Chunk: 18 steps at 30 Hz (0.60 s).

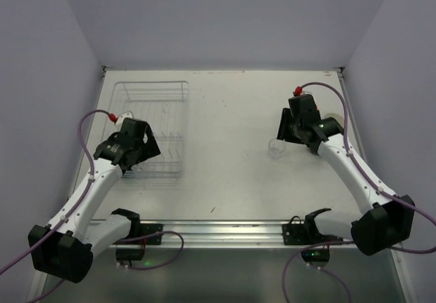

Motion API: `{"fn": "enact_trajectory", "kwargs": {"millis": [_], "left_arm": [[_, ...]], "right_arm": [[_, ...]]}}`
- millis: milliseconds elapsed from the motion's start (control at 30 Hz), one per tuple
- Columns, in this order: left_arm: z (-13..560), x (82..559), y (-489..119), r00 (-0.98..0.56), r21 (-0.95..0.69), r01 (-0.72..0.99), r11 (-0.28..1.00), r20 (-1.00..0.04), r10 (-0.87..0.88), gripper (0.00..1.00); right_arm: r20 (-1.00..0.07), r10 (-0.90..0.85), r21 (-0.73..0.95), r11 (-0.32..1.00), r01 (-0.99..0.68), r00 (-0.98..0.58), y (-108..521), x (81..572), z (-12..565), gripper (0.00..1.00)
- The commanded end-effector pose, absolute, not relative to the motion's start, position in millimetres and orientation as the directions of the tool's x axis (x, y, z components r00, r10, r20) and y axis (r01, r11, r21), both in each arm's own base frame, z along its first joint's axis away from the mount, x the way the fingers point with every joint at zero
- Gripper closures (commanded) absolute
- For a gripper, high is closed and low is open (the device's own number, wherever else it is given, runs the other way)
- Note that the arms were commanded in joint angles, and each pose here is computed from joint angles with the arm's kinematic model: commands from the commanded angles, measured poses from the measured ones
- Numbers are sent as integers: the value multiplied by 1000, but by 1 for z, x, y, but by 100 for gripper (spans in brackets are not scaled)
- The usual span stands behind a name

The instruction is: Unload the cups from the dish rack

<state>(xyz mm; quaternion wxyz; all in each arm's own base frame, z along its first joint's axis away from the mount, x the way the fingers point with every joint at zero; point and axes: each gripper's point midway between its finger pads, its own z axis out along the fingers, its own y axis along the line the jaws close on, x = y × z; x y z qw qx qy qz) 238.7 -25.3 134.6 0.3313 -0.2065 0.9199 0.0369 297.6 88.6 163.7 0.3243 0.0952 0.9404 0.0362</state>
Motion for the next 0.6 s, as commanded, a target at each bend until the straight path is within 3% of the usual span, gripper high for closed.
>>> {"fn": "enact_trajectory", "kwargs": {"millis": [0,567], "left_arm": [[127,233,-15,-699,-51,-467,883,-591,-403,0],[96,238,-8,-768,-88,-476,875,-444,-462,4]], "right_arm": [[-650,200,154,979,131,-733,88,291,195,54],[-694,186,170,981,93,-696,87,284,208,53]]}}
